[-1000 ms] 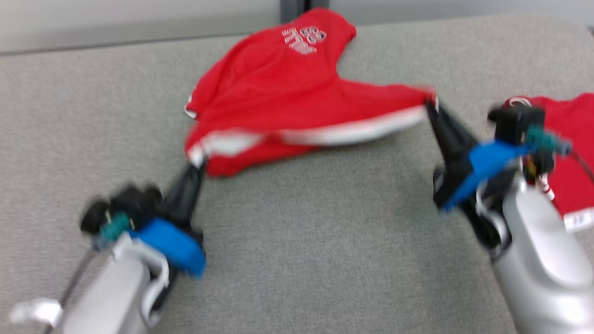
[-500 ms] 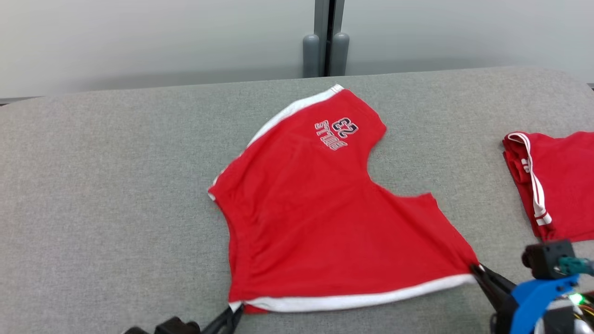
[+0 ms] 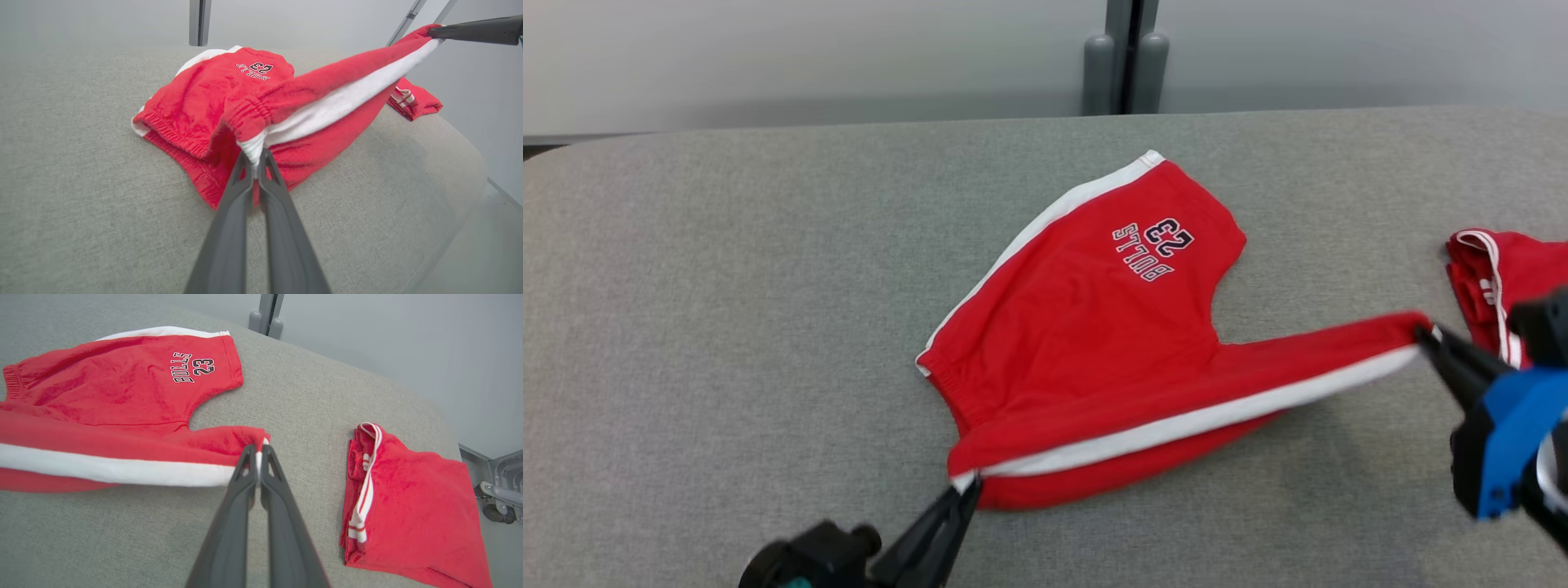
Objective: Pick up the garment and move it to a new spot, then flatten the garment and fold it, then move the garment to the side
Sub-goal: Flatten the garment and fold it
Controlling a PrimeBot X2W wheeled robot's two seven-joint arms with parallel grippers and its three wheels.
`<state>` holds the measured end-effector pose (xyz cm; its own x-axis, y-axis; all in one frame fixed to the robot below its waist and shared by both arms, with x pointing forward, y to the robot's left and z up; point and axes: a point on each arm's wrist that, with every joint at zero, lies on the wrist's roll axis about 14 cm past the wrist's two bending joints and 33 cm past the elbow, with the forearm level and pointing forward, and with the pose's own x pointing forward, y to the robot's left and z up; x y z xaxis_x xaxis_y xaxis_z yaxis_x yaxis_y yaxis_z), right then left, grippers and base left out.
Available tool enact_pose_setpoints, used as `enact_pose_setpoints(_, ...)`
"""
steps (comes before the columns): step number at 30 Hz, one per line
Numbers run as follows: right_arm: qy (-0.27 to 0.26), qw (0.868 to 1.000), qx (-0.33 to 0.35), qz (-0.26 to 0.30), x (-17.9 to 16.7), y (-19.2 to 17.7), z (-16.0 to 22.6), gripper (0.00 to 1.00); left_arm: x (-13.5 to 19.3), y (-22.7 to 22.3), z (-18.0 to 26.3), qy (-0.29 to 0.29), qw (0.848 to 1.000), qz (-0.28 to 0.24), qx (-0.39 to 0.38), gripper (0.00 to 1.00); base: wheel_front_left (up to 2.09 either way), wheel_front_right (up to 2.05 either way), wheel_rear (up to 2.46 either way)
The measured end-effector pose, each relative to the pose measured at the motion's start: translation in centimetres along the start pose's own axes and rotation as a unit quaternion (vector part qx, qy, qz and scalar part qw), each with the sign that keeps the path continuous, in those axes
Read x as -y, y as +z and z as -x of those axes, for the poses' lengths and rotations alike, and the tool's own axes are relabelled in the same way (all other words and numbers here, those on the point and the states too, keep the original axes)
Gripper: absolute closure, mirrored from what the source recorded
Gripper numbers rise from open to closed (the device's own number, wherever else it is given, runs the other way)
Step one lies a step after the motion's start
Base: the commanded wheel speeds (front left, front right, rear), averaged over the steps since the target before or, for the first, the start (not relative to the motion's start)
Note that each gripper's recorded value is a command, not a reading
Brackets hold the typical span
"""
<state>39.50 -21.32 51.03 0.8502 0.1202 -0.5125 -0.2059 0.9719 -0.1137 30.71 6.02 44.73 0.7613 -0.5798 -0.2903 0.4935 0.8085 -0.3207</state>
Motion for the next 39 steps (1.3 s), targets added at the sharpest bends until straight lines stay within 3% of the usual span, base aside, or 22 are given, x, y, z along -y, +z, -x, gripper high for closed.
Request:
enact_pose_setpoints(9,0.054,0.996,0.032,0.056,-1.4,6.1,-8.9,1.0,-3.4,3.1,-4.8,0.042,0.997,0.042,0.048,1.0,0.0,0.0,0.0)
enact_pose_setpoints(13,0.069,0.993,0.033,0.085,-2.5,8.0,-12.9,1.0,-5.1,2.2,-6.4,0.07,0.995,0.061,0.035,1.0,0.0,0.0,0.0)
enact_pose_setpoints(20,0.095,0.988,0.029,0.12,-5.1,9.0,-19.1,1.0,-7.8,1.0,-8.6,0.111,0.989,0.098,0.028,1.0,0.0,0.0,0.0)
enact_pose_setpoints(26,0.117,0.986,0.023,0.116,-7.3,8.1,-22.9,1.0,-10.0,-0.1,-8.9,0.144,0.983,0.114,0.027,1.0,0.0,0.0,0.0)
enact_pose_setpoints(27,0.119,0.986,0.017,0.116,-7.6,7.7,-23.4,0.84,-10.2,-0.2,-8.9,0.146,0.982,0.118,0.028,1.0,0.0,0.0,0.0)
enact_pose_setpoints(28,0.121,0.986,0.01,0.115,-7.7,7.2,-23.8,0.53,-10.4,-0.3,-8.9,0.15,0.981,0.119,0.028,0.74,0.0,0.0,0.0)
enact_pose_setpoints(29,0.123,0.986,0.007,0.111,-7.9,6.8,-24.1,0.04,-10.5,-0.4,-8.9,0.15,0.981,0.12,0.029,0.41,0.0,0.0,0.0)
enact_pose_setpoints(30,0.124,0.986,0.007,0.109,-8.1,6.6,-24.3,0.0,-10.4,-0.5,-8.9,0.148,0.981,0.121,0.028,0.0,0.0,0.0,0.0)
enact_pose_setpoints(39,0.132,0.987,0.023,0.089,-8.5,7.5,-23.3,0.0,-9.5,0.4,-8.0,0.138,0.982,0.119,0.052,0.0,0.0,0.0,0.0)
